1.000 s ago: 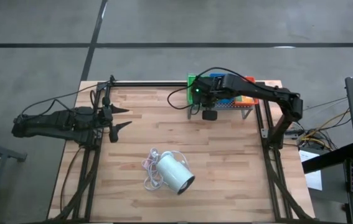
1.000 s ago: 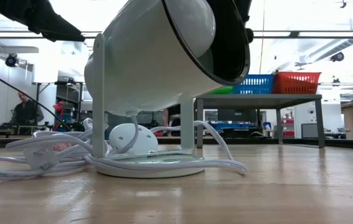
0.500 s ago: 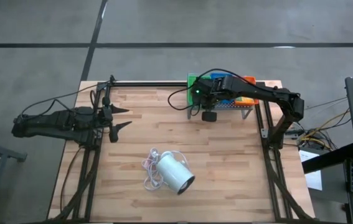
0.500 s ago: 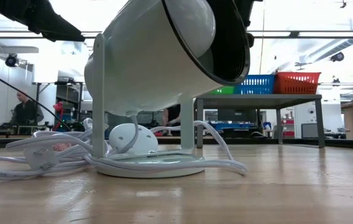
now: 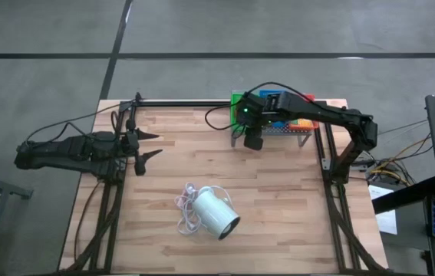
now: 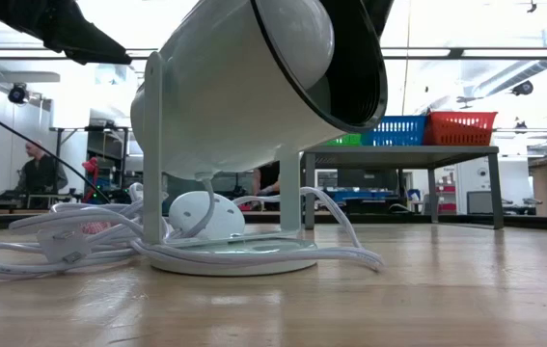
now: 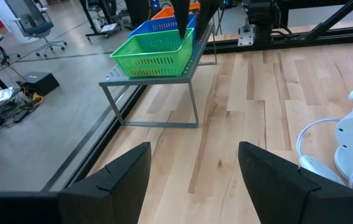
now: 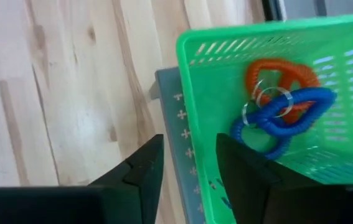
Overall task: Pick & Place Office Desk Supplies
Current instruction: Return to Home Position
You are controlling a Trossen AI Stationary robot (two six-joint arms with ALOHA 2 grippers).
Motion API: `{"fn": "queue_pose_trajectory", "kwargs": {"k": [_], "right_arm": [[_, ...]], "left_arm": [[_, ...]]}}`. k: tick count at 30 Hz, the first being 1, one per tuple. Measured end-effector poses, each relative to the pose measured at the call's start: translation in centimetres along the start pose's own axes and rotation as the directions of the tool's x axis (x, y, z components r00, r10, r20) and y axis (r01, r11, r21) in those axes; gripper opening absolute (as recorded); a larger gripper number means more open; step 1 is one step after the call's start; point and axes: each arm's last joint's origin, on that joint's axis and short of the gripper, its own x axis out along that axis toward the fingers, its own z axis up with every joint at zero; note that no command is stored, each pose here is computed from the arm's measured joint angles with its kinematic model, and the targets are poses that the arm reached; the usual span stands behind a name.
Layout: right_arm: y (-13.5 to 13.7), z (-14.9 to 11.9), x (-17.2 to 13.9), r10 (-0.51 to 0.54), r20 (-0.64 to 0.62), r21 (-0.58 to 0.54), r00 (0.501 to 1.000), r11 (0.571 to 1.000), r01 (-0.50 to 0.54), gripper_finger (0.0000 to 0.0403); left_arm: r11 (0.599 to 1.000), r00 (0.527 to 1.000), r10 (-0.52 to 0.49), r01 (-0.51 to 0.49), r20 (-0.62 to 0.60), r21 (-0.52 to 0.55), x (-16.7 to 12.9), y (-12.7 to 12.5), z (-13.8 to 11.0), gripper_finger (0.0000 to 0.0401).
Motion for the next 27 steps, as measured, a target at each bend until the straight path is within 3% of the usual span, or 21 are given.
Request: {"fn": "queue_pose_trajectory", "kwargs": {"k": [8, 16, 20, 27], "right_arm": [[0.1, 0.1, -3.3, 0.062, 0.132, 0.000, 0.989, 0.998, -0.062, 0.0163], [0.0, 0.1, -6.8, 0.130, 0.316, 0.092, 0.940, 0.982, -0.167, 0.0165], [0.1, 0.7, -9.1, 0.154, 0.497, 0.174, 0.854, 0.947, -0.271, 0.0165], [1.0, -0.1, -14.0, 0.152, 0.682, 0.037, 0.715, 0.970, -0.242, 0.0177]], "left_arm": [[1.000, 1.000, 0.000, 0.000, 0.000, 0.000, 0.0, 0.0, 0.0, 0.0244], [1.000, 1.000, 0.000, 0.000, 0.000, 0.000, 0.0, 0.0, 0.0, 0.0244], [1.000, 1.000, 0.000, 0.000, 0.000, 0.000, 0.0, 0.0, 0.0, 0.0244], [1.000, 1.000, 0.000, 0.000, 0.000, 0.000, 0.0, 0.0, 0.0, 0.0244]]}}
